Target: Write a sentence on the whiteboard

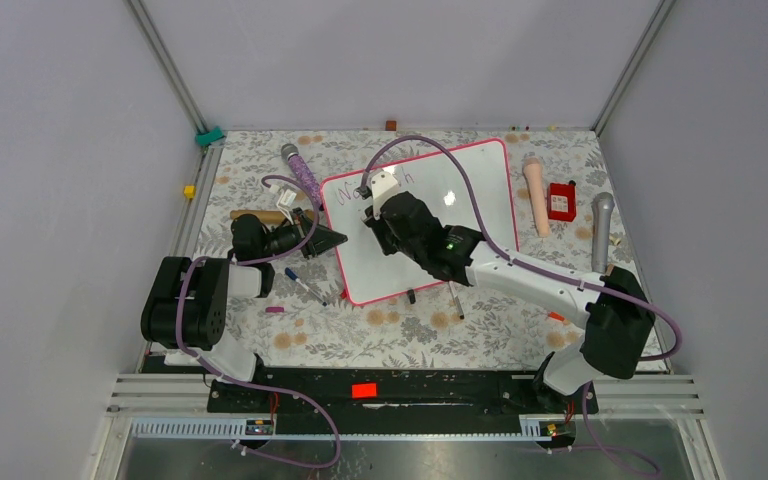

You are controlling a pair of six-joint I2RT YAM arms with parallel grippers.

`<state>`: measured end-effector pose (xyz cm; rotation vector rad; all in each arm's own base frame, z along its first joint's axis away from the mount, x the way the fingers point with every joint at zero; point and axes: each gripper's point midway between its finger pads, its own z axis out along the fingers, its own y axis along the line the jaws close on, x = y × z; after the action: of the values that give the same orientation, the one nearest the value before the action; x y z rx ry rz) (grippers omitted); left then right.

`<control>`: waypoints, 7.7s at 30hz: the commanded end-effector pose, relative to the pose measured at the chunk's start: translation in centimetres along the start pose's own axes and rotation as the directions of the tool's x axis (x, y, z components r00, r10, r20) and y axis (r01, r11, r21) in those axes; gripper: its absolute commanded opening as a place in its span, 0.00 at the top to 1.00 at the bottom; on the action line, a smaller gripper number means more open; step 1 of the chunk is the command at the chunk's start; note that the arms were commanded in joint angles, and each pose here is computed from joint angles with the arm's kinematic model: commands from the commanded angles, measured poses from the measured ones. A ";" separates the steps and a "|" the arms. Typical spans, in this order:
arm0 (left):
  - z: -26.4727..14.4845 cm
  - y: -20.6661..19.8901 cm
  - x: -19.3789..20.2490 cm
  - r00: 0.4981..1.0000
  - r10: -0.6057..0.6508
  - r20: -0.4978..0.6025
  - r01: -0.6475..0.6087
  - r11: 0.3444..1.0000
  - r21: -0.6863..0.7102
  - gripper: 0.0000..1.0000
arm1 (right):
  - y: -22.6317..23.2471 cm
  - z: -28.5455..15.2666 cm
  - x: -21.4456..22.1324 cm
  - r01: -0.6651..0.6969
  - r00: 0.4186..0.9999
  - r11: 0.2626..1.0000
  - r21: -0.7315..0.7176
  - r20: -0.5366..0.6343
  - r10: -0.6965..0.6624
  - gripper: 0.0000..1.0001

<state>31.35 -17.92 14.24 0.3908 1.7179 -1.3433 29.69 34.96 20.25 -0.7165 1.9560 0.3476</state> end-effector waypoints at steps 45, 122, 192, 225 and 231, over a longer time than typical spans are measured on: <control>-0.1 1.9 -1.3 0.988 0.138 0.061 -0.134 0.988 -0.073 1.00 | -1.9 -0.7 -4.2 -0.021 0.997 0.997 0.076 0.072 0.016 1.00; -0.2 1.9 -1.2 0.988 0.140 0.062 -0.135 0.988 -0.075 1.00 | -5.1 -0.7 -1.1 -0.052 0.999 0.991 0.121 -0.004 0.053 1.00; -1.9 2.6 -2.2 0.989 0.061 0.135 -0.052 0.996 -0.070 1.00 | -5.8 -5.1 -2.7 -0.296 0.934 0.950 -0.097 0.179 0.309 1.00; 0.6 2.9 0.1 0.993 0.110 -0.036 -0.114 0.987 -0.112 1.00 | -6.8 -3.2 -2.7 -0.156 0.984 0.987 0.030 0.087 0.153 1.00; 0.6 2.8 0.2 0.993 0.111 -0.035 -0.114 0.988 -0.106 1.00 | -7.6 -3.2 -3.5 -0.150 0.985 0.986 0.072 0.098 0.143 1.00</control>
<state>31.98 -18.20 13.93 0.4046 1.7659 -1.3187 32.17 28.35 22.49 -0.5306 1.9982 0.4158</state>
